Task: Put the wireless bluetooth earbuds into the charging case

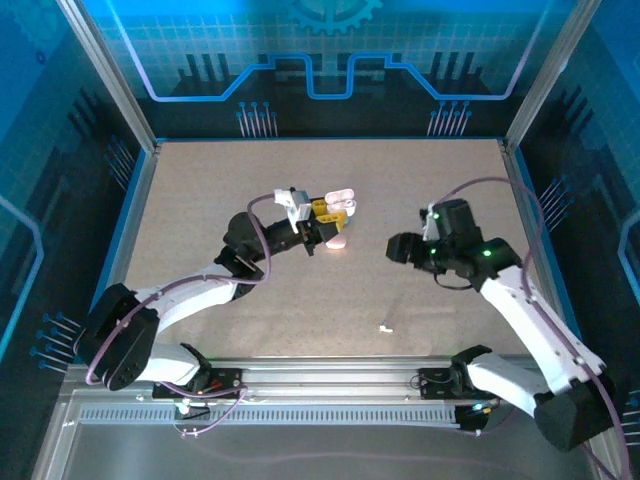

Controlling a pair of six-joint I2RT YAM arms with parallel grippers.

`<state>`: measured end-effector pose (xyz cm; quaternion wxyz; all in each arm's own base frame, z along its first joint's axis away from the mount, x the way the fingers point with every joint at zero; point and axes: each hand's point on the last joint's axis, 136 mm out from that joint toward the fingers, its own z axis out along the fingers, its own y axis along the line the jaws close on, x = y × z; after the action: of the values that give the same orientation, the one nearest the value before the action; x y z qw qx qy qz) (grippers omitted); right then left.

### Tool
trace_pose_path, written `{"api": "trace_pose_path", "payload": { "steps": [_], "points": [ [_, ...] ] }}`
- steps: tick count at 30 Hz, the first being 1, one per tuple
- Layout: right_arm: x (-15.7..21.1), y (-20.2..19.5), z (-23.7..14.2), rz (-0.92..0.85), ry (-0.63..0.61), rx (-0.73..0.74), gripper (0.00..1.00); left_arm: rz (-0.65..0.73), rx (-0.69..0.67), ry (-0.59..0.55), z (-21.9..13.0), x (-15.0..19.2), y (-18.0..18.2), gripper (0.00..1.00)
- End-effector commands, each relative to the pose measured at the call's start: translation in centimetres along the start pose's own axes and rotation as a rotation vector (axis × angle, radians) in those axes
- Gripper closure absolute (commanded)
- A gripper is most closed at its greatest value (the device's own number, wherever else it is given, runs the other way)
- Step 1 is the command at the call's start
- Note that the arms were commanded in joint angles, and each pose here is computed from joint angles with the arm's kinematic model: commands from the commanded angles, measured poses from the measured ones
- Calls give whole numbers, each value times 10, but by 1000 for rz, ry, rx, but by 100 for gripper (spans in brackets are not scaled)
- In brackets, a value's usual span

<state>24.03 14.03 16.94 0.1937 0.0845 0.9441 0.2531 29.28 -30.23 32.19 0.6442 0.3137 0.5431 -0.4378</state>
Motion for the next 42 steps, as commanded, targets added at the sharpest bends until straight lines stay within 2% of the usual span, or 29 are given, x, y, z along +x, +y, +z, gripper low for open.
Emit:
{"api": "trace_pose_path", "payload": {
  "steps": [1,8,22,33,42],
  "points": [
    [37,-20,29,95,162,21,33,52,-26,-47,-7,-16,-2,76],
    [81,-44,67,68,317,111,33,55,-50,-61,-19,-24,-5,76],
    [124,-56,94,-35,419,180,34,12,-57,-41,-39,-25,-18,75],
    [143,-58,93,-72,475,225,41,11,-47,-43,-36,-26,-20,74],
    [158,-55,87,-97,526,237,43,3,-46,-42,-34,-24,-19,74]
  ]
}}
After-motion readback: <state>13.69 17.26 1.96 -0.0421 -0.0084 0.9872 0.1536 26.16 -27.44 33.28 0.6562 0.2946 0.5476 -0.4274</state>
